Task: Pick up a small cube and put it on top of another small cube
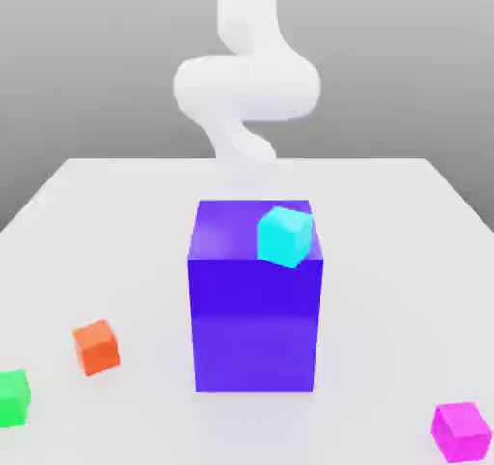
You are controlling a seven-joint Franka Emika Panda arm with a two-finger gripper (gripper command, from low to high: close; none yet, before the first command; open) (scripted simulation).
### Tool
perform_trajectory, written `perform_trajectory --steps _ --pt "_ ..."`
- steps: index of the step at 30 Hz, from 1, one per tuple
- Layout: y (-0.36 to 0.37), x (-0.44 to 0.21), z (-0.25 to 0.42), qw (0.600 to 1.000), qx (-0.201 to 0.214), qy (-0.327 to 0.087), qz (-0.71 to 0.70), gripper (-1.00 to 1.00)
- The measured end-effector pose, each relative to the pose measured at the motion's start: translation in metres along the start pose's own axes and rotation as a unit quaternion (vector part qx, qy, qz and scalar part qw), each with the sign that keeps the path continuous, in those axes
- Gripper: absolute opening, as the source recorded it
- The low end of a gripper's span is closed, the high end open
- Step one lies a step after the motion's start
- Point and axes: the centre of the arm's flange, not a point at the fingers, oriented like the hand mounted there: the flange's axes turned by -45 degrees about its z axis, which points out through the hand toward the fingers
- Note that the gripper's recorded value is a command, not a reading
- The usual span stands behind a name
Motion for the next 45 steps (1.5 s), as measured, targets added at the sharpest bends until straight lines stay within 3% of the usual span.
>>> perform_trajectory --steps 10,19,31,35,36,45 --pt "-0.07 -0.017 0.18 0.961 0.132 -0.109 -0.219 0.0" --pt "-0.165 -0.091 0.313 0.864 0.215 -0.18 -0.417 0.0" --pt "-0.241 -0.236 0.436 0.672 0.257 -0.247 -0.649 0.0" --pt "-0.245 -0.278 0.479 0.659 0.258 -0.25 -0.661 0.0" --pt "-0.245 -0.283 0.484 0.659 0.258 -0.25 -0.661 -1.0" --pt "-0.245 -0.266 0.466 0.658 0.258 -0.25 -0.662 -1.0"
